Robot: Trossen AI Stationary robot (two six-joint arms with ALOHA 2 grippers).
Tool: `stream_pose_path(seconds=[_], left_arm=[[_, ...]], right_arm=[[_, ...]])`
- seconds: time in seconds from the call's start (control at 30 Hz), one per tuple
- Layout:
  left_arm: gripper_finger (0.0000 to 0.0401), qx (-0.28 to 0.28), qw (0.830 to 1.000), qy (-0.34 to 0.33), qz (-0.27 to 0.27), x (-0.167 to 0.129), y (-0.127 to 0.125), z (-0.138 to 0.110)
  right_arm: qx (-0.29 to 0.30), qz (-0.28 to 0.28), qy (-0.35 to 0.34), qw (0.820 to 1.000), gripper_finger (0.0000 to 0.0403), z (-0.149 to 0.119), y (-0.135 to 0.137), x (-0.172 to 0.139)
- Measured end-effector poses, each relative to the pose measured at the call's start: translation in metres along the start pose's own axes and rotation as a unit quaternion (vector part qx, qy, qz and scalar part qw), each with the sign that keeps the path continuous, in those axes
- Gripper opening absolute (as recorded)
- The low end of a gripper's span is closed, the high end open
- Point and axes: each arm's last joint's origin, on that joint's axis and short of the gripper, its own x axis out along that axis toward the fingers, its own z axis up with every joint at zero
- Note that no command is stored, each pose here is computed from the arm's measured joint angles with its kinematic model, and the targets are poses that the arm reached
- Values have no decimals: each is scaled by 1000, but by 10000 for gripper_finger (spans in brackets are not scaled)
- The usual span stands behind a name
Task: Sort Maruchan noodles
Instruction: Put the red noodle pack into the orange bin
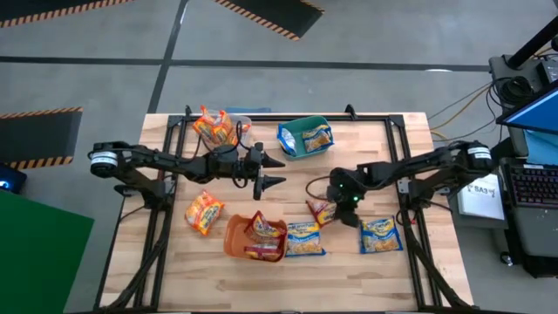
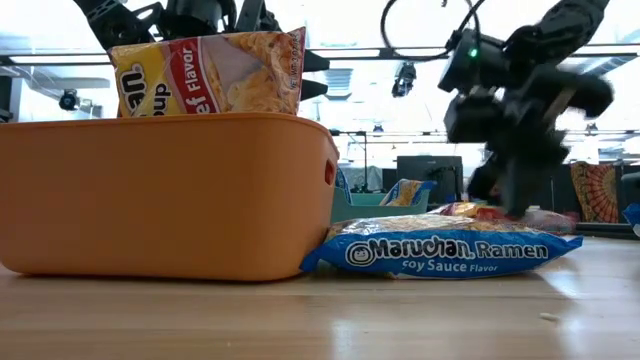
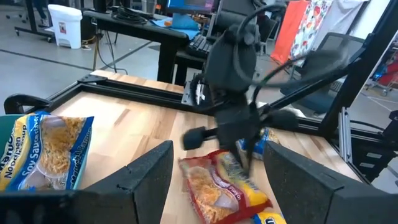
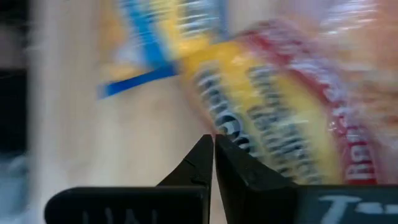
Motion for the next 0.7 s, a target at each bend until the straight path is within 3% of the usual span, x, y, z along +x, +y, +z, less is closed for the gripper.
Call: stream_pose_path(seconds=[0.1,0.2,0.3,0.4,0.7], left_arm=[[231,0,1000,1,0,0,0,0],[231,0,1000,0,0,0,0,0],[231,-6,1000,3,1,0,0,-1],[231,-12,999,31,6,0,1,-6],[231,-39,992,113,28,-3,4,-22]], right_arm=[[-7,-100,-36,994,9,7,-10,9],[-26,-172,-141,975,9,28,-19,14],[-65,-164,-210,962,9,48,-20,11],[-79,-167,-224,957,9,58,-20,2],[14,-187,-178,966,9,46,-25,-23]])
